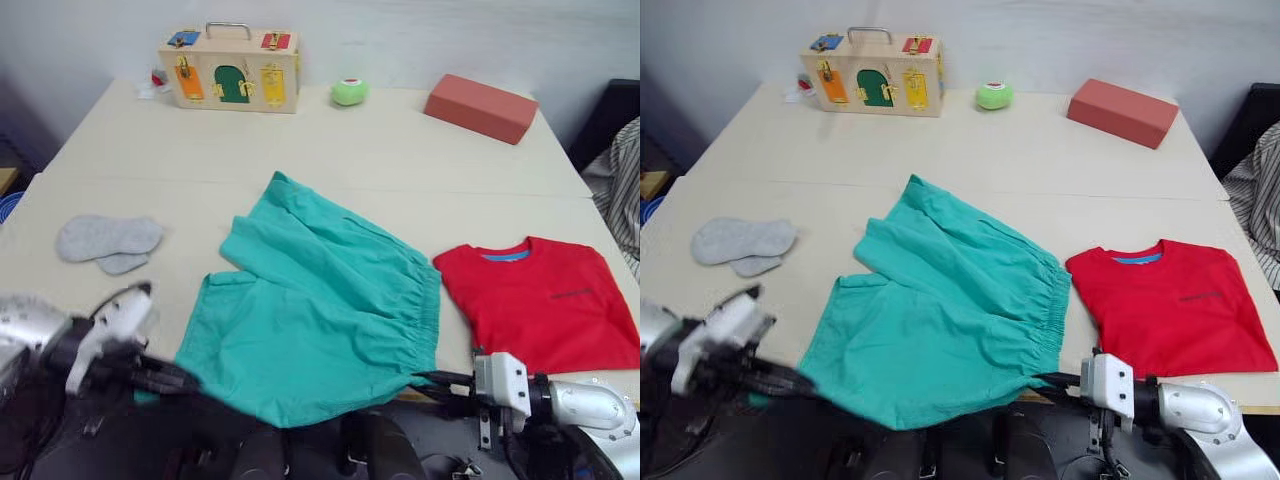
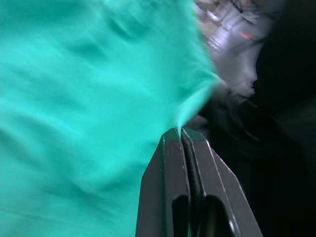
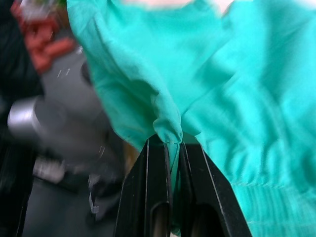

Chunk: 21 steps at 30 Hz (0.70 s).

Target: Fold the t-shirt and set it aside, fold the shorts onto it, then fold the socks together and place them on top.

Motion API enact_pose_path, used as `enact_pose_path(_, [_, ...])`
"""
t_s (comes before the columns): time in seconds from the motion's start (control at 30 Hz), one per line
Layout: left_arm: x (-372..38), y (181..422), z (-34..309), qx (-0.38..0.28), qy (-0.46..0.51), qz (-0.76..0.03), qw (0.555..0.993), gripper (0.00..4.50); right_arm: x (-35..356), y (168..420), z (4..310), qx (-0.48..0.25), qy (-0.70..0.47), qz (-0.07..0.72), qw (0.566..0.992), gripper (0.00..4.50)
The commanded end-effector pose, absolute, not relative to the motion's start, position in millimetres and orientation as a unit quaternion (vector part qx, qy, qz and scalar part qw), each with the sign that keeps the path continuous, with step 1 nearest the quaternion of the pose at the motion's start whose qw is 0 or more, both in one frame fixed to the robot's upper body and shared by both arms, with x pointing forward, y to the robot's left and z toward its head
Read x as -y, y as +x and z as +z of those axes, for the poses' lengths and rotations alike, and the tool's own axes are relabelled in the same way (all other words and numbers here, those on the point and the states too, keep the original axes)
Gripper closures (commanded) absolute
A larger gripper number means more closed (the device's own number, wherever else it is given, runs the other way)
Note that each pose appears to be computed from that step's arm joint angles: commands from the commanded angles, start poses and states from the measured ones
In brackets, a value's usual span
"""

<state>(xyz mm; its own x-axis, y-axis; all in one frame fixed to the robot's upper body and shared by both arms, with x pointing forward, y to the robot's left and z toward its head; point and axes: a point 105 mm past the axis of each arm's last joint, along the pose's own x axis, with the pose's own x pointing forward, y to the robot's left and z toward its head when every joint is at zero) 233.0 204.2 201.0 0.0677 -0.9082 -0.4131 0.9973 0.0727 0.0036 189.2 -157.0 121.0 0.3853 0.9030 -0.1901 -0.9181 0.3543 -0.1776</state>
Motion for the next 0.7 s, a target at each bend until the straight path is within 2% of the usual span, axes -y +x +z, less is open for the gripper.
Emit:
enact_pose_path(0.03, [-205,273,224,-0.101,0.178,-0.641,0.740,4.46,156,198,149,-0.004,-0.075,0.524,0.849,4.50])
enact_pose_path(0.2, [-191,347,260,-0.027,0.272,-0.598,0.753,4.46,161,224,172,0.021,-0.029,0.471,0.881,4.50])
enact_pose_path(0.33, [-164,389,286,0.017,0.286,-0.562,0.776,4.46,175,257,181,0.033,-0.012,0.393,0.919,4.50])
enact_pose_path(0.5, [-146,428,287,0.037,0.325,-0.469,0.820,4.46,189,300,173,0.021,-0.021,0.303,0.953,4.50])
enact_pose_path(0.63, [-132,443,289,0.070,0.303,-0.421,0.852,4.46,188,322,164,0.017,-0.026,0.265,0.964,4.50])
enact_pose_path(0.7, [-127,443,283,0.068,0.295,-0.429,0.851,4.46,182,325,162,0.020,-0.025,0.263,0.964,4.50])
